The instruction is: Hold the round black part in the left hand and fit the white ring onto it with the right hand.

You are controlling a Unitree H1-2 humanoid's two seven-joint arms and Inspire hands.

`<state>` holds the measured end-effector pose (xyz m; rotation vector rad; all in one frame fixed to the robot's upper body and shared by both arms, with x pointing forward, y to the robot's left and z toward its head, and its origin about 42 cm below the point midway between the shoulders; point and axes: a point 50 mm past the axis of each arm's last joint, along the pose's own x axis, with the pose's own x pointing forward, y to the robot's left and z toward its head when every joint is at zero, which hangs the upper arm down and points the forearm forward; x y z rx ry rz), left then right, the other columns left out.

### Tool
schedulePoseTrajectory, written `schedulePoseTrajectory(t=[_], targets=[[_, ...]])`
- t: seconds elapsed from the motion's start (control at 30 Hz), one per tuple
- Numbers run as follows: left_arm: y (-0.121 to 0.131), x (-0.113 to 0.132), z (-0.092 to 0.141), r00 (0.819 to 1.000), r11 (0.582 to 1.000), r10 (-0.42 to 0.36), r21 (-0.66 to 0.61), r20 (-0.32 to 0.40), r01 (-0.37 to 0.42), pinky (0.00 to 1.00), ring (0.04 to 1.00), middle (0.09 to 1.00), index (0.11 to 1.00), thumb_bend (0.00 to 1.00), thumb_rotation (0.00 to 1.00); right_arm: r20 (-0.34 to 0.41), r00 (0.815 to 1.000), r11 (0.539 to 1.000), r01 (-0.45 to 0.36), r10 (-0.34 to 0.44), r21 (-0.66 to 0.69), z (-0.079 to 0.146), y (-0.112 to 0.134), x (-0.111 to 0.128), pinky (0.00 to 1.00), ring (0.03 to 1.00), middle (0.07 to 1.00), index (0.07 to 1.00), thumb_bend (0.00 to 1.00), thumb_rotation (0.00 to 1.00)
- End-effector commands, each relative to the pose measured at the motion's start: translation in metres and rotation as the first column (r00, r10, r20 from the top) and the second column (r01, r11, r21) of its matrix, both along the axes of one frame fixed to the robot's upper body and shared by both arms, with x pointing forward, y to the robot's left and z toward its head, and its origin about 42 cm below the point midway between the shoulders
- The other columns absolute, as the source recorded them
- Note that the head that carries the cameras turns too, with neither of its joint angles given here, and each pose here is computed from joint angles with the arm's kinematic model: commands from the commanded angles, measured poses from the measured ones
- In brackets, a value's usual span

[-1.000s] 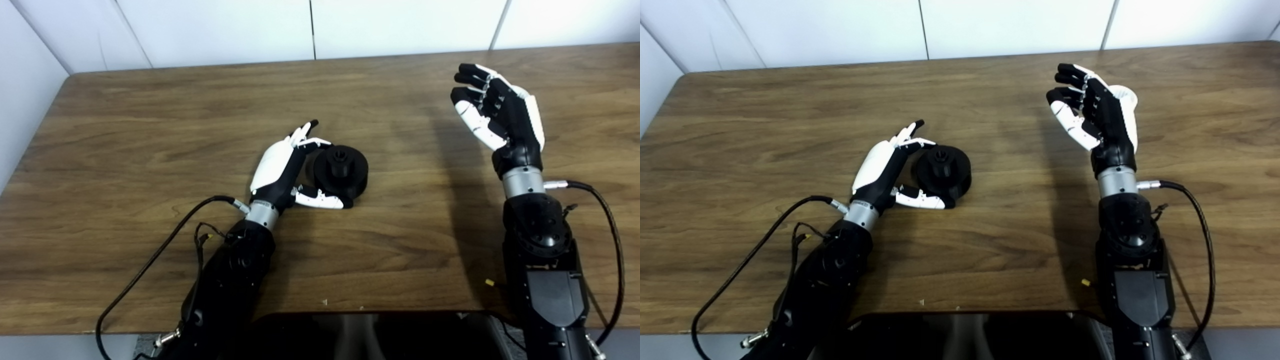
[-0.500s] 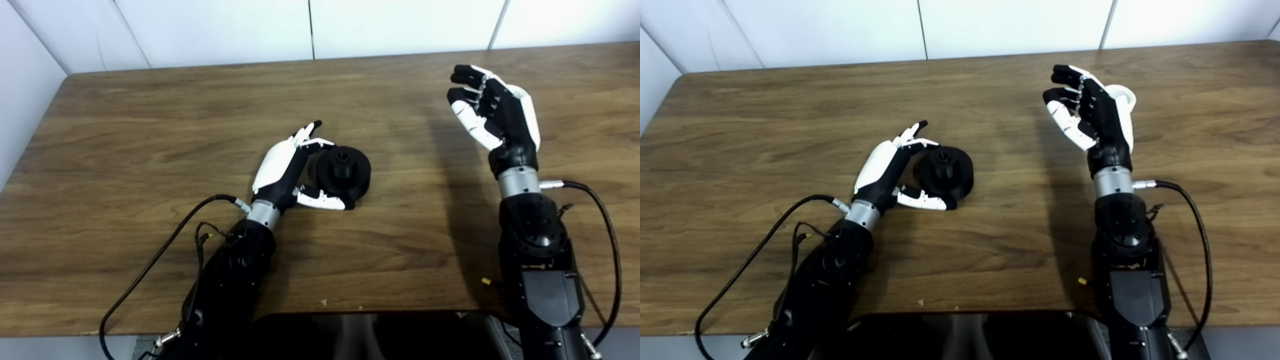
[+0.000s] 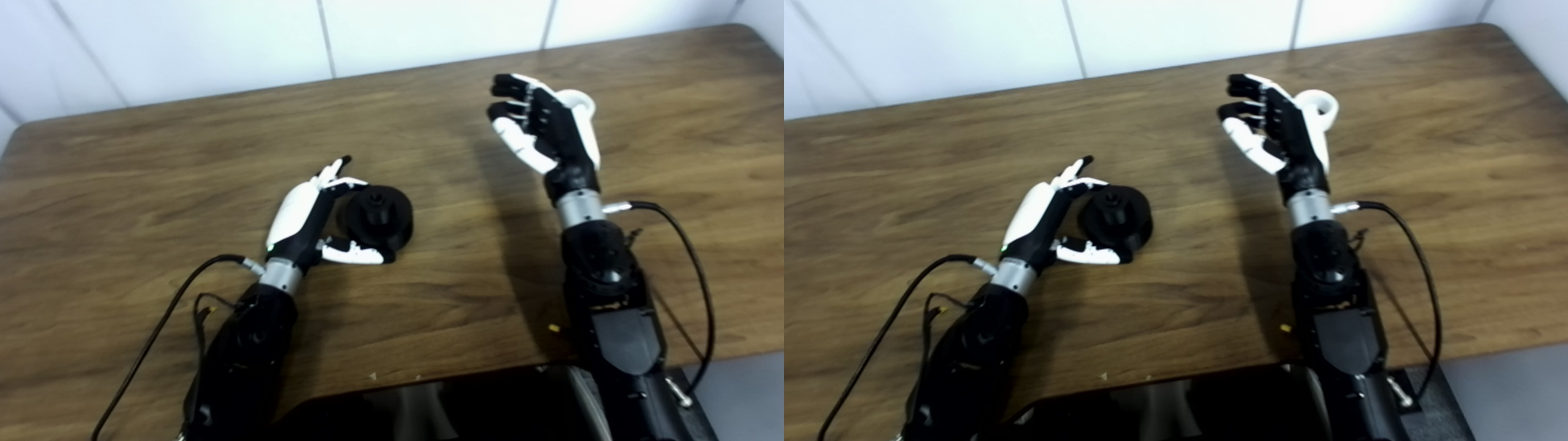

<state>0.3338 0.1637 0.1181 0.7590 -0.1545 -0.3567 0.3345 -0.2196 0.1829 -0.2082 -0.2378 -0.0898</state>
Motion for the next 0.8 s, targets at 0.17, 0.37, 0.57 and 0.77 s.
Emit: schedulePoseTrajectory(t=[0.17, 0.37, 0.57, 0.77], targets=[[0.009, 0.003, 0.008, 1.000, 1.000, 0.005, 0.025, 0.018, -0.006, 1.00, 1.000, 1.000, 0.615, 0.97, 0.26, 0.110, 0.994, 1.000, 0.001, -0.002, 0.001, 0.023, 0.010, 0.001, 0.62, 0.699, 0.744, 0.739, 0.52, 0.40], [0.009, 0.003, 0.008, 1.000, 1.000, 0.012, 0.021, 0.023, -0.012, 1.00, 1.000, 1.000, 0.615, 0.98, 0.25, 0.110, 0.994, 1.000, 0.001, -0.001, -0.007, 0.025, 0.010, 0.001, 0.61, 0.688, 0.741, 0.736, 0.51, 0.39], [0.008, 0.003, 0.008, 1.000, 1.000, 0.016, 0.021, 0.024, -0.016, 1.00, 1.000, 1.000, 0.613, 0.98, 0.24, 0.134, 0.991, 0.999, -0.002, 0.009, -0.053, 0.028, 0.004, 0.004, 0.62, 0.694, 0.737, 0.737, 0.54, 0.38], [0.007, 0.004, 0.008, 1.000, 1.000, 0.019, 0.022, 0.020, -0.019, 1.00, 1.000, 1.000, 0.612, 0.98, 0.24, 0.174, 0.984, 0.961, 0.071, -0.025, -0.266, 0.039, -0.016, 0.013, 0.63, 0.731, 0.740, 0.735, 0.57, 0.36]])
